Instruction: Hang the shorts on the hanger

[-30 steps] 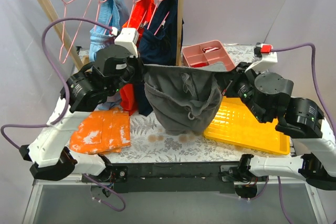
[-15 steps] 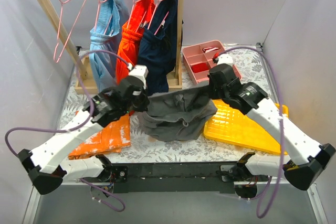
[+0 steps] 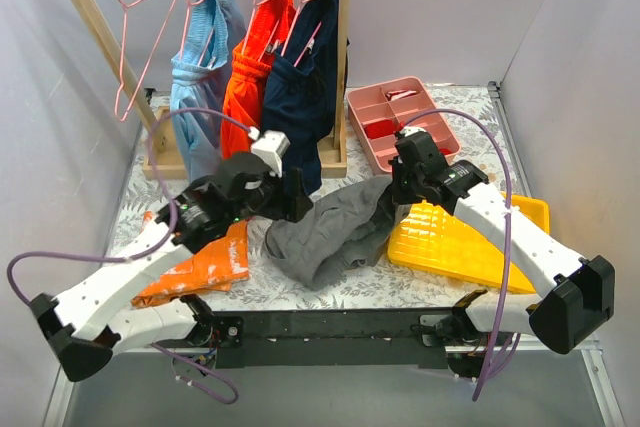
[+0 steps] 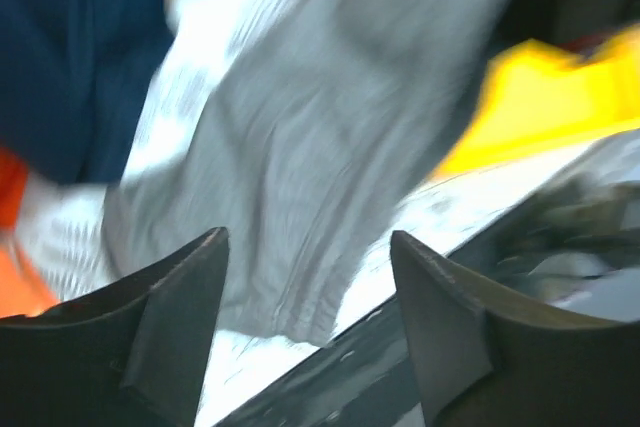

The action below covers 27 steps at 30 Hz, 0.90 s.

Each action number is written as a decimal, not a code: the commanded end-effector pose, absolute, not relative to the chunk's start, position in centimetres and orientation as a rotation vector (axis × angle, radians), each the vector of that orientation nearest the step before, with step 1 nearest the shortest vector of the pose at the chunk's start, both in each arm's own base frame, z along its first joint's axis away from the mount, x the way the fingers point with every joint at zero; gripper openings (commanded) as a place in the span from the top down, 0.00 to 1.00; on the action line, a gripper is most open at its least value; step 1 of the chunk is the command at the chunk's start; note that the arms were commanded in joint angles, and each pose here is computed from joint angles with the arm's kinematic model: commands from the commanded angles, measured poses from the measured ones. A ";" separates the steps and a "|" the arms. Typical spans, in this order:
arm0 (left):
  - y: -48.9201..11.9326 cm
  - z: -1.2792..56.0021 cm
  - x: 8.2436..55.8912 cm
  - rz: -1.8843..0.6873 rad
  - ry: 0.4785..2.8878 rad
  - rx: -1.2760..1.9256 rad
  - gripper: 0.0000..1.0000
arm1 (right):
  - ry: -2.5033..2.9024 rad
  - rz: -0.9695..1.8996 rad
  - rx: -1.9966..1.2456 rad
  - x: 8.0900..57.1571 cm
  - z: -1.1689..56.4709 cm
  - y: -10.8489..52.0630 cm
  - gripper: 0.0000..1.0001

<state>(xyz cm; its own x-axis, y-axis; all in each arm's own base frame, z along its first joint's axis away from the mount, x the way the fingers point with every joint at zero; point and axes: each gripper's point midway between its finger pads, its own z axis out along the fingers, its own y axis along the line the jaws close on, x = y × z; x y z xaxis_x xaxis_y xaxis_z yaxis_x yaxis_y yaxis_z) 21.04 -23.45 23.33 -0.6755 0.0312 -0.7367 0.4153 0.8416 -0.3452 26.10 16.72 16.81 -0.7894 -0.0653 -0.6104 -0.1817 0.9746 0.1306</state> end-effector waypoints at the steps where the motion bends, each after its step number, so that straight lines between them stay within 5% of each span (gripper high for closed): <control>1: -22.4 38.9 20.9 -0.834 1.799 0.267 0.33 | 2.407 0.342 -0.191 27.0 18.7 18.3 0.99; 8: -16.1 49.6 28.0 -0.341 1.526 0.065 0.24 | 2.403 0.427 -0.228 26.8 18.4 19.6 0.99; 14: -10.4 55.9 32.9 -0.250 1.359 -0.045 0.17 | 2.430 0.482 -0.256 26.3 16.9 20.4 0.99; 19: -2.7 56.6 38.8 -0.286 1.402 -0.113 0.14 | 2.468 0.483 -0.279 25.9 15.5 20.5 0.99; 27: 8.2 55.4 40.3 -0.317 1.436 -0.256 0.14 | 2.502 0.518 -0.343 25.2 13.9 21.1 0.99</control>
<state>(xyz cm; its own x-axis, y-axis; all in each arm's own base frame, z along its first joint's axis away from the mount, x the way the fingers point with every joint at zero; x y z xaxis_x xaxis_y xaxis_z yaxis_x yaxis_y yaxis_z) 43.28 9.24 51.86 0.0850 -0.3261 -0.9415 -0.0972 0.9377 -0.3335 25.17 20.00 14.19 -0.8201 -0.1033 -0.5628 -0.2927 0.9209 0.2575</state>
